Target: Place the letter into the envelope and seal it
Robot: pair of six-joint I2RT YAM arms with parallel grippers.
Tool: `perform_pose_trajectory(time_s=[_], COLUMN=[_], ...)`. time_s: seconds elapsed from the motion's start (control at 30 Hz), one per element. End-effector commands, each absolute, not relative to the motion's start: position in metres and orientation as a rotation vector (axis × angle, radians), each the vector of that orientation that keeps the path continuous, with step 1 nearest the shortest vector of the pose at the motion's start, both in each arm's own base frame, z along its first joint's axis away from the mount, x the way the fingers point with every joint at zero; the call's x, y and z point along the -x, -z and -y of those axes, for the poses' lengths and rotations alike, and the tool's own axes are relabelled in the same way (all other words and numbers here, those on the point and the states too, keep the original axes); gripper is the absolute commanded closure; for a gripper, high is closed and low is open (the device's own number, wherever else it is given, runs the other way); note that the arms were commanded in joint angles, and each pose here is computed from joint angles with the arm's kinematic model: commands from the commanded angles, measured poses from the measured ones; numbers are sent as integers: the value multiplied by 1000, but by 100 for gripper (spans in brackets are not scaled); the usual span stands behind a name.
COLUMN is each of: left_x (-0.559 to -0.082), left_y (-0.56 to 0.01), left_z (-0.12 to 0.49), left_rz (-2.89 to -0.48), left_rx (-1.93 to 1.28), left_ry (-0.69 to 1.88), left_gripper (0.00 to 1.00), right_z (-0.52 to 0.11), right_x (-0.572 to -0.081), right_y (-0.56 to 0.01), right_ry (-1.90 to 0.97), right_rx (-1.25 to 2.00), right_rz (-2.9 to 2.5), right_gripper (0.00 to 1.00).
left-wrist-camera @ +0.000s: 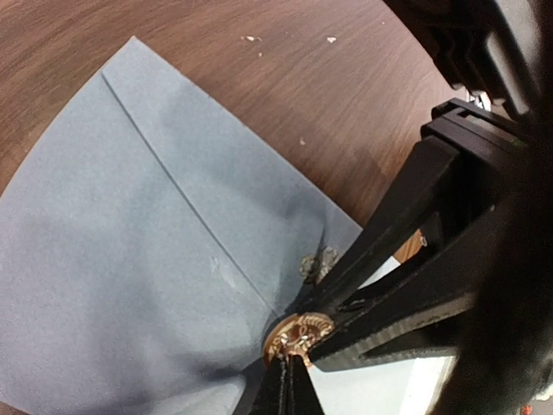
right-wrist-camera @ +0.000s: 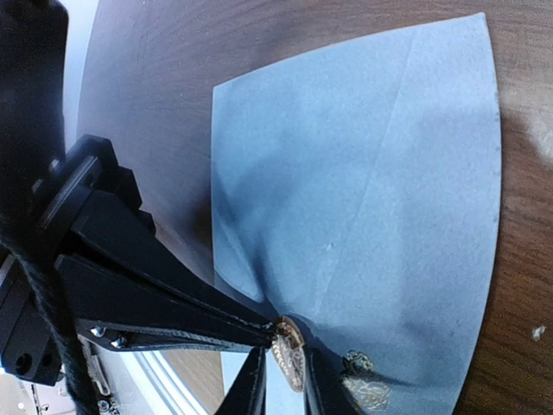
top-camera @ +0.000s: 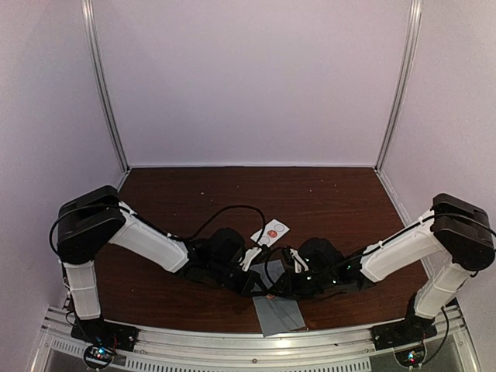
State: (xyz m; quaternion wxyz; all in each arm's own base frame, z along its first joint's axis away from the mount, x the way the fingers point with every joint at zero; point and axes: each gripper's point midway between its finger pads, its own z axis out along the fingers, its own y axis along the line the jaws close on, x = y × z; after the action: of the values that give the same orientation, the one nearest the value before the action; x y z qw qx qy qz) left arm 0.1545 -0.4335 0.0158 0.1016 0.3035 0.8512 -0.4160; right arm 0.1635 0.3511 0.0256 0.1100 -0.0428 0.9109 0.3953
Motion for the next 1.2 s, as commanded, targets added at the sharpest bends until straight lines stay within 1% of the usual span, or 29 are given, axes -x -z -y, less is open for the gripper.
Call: perform_pose_trajectory(time_s=[0.0, 0.2, 0.53, 0.73, 1.0, 1.17], left_x=[-140, -138, -139, -140, -146, -149], left_y=[27, 27, 25, 23, 7, -10], left_z=[408, 411, 417, 420, 433, 448], left_rz=[-2676, -2674, -2662, -2655, -2612, -2563], left_rx=[-923, -933, -942, -947, -949, -956], left_ry=[1089, 1100, 1106, 1113, 1141, 1165], left_gripper=[100, 100, 100, 100, 100, 100], right_z=[-330, -330, -327, -319, -310, -308], right_x=[-161, -165, -166, -163, -156, -155], right_y=[-11, -19, -27, -16, -1, 2], right_ry=[-995, -990, -975, -950, -933, -928], right_rx=[130, 135, 140, 122, 69, 49], right_rz=[-2737, -2710, -2690, -2717, -2761, -2769], right_gripper=[81, 79, 81, 82, 95, 96])
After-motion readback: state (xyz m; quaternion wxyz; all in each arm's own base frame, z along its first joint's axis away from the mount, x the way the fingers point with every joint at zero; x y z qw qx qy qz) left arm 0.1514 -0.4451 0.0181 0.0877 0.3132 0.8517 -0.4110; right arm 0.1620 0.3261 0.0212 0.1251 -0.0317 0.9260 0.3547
